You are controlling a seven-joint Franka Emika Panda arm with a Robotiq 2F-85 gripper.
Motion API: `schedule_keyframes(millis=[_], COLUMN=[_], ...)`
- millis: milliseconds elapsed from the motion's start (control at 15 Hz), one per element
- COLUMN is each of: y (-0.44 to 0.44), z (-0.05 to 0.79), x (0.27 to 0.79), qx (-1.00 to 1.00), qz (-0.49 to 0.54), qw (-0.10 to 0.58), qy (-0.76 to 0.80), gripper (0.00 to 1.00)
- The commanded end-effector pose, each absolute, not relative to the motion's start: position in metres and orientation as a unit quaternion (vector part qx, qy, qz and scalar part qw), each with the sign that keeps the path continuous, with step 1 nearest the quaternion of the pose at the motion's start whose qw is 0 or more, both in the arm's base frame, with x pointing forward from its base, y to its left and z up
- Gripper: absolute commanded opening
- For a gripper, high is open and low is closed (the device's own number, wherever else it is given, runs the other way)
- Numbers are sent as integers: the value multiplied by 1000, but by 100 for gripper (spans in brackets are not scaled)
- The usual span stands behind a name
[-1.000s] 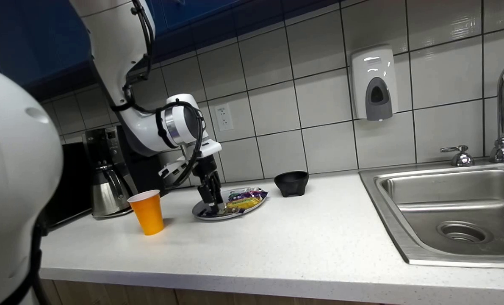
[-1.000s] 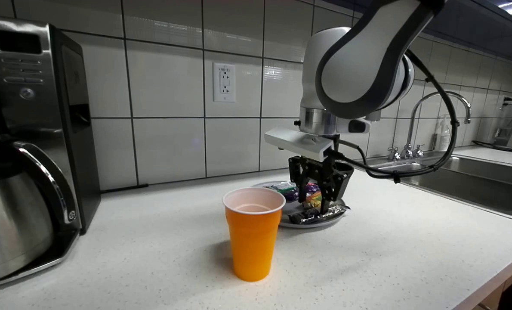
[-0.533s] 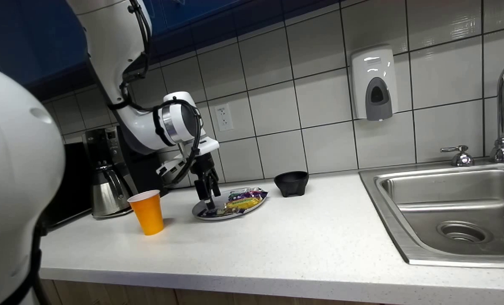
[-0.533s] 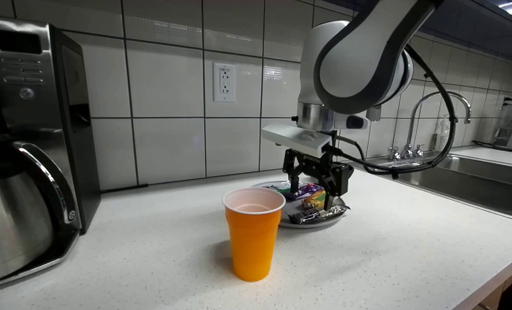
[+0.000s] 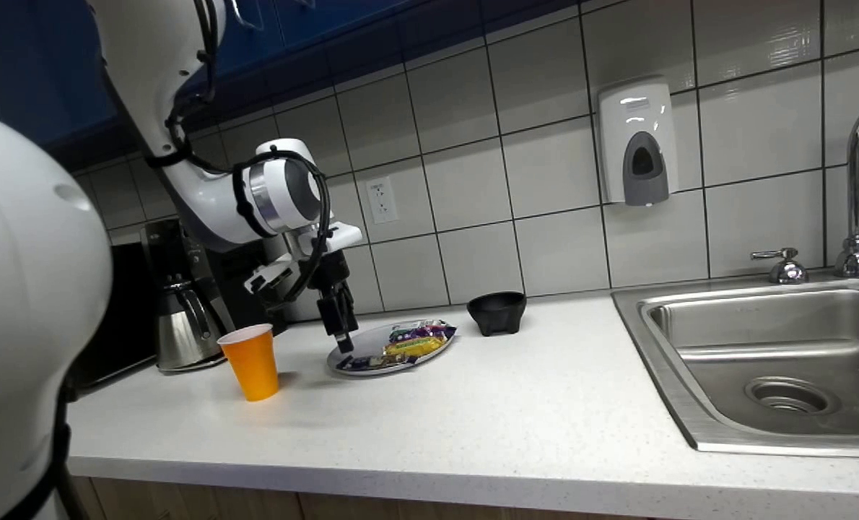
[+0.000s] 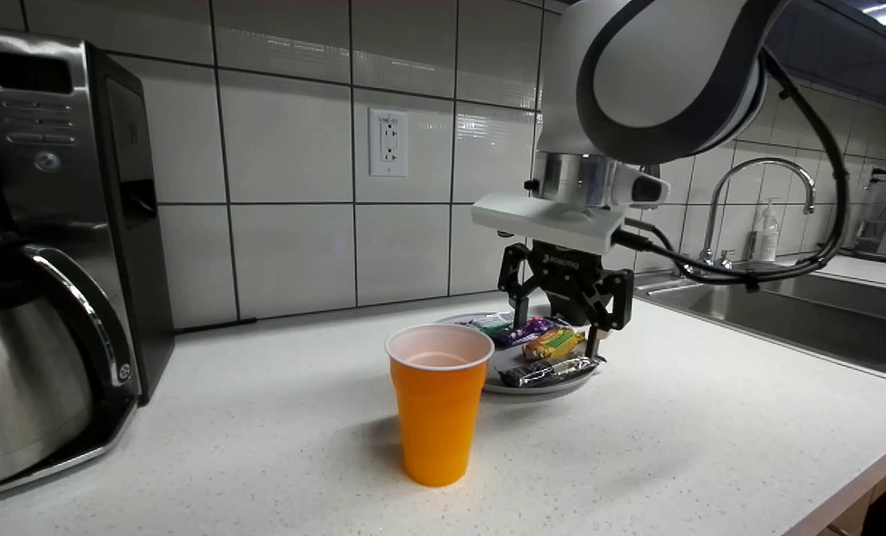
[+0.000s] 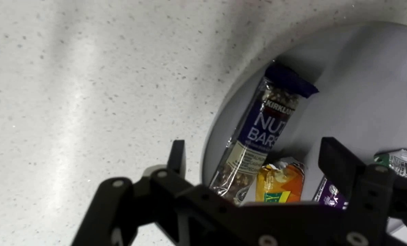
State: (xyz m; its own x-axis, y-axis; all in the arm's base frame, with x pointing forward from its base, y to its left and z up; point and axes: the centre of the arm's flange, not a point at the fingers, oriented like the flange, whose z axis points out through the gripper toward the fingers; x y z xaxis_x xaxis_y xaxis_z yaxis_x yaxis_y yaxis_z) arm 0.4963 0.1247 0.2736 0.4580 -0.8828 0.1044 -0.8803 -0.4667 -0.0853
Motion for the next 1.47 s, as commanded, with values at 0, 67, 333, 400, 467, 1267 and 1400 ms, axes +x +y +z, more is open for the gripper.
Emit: schedule_keyframes(millis=[0, 67, 333, 400, 467, 1267, 1400], y=[108, 103, 81, 75, 70, 24, 21], z=[300, 303, 316, 320, 323, 335, 338], x=[457, 451, 425, 417, 411, 343, 347], qx=[-889, -897, -917, -921, -925, -972, -972], qz=[-51, -47, -37, -34, -32, -41, -43], qw=[4, 2, -18, -24, -29, -32, -28], qy=[455, 440, 397, 387, 377, 230, 227], gripper=[100, 100, 100, 100, 100, 100, 100])
